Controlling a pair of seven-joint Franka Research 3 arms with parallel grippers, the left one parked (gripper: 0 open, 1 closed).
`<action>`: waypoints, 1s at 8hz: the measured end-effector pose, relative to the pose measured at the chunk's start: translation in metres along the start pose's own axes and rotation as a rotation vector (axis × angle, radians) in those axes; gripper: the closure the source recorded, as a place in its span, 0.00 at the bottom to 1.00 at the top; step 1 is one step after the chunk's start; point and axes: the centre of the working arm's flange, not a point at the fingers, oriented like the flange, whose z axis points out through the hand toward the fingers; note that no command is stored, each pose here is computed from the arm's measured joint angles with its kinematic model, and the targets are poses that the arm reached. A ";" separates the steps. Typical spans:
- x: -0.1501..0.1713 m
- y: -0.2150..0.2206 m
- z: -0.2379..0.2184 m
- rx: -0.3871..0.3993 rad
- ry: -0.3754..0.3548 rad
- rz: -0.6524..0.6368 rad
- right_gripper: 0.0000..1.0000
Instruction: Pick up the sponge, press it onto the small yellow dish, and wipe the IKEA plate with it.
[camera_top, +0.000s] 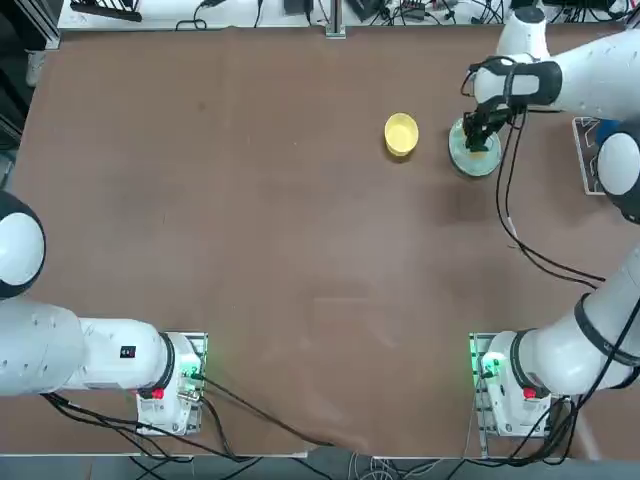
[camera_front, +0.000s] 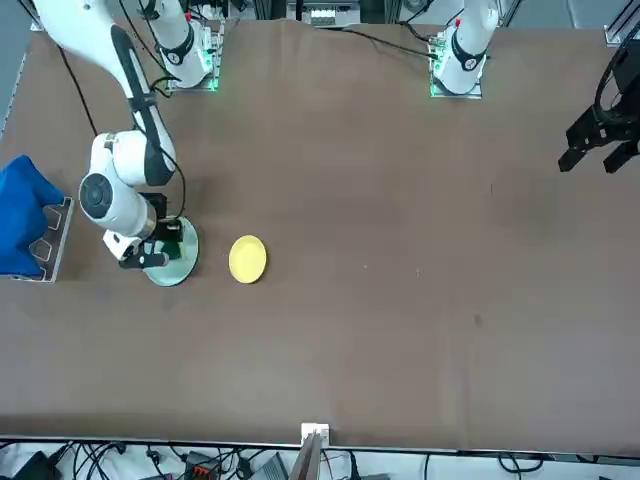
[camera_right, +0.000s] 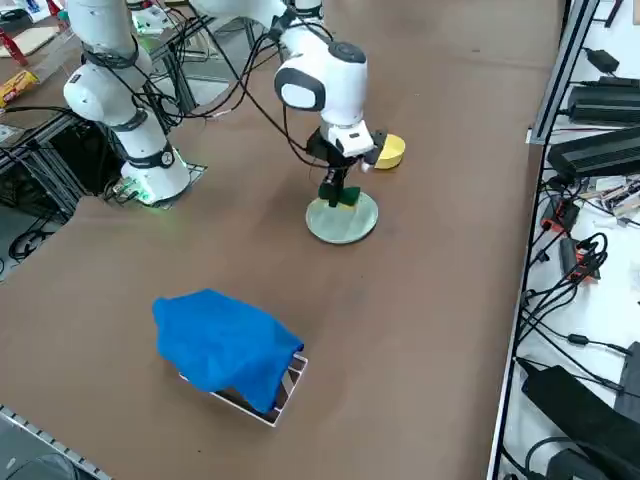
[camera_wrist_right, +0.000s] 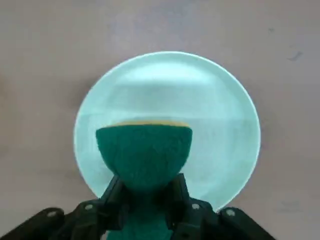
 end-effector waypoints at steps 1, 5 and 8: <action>0.000 0.004 0.005 0.000 0.005 0.003 0.61; -0.004 0.011 0.029 -0.001 0.038 -0.001 0.61; -0.013 0.012 0.042 -0.002 0.038 -0.015 0.61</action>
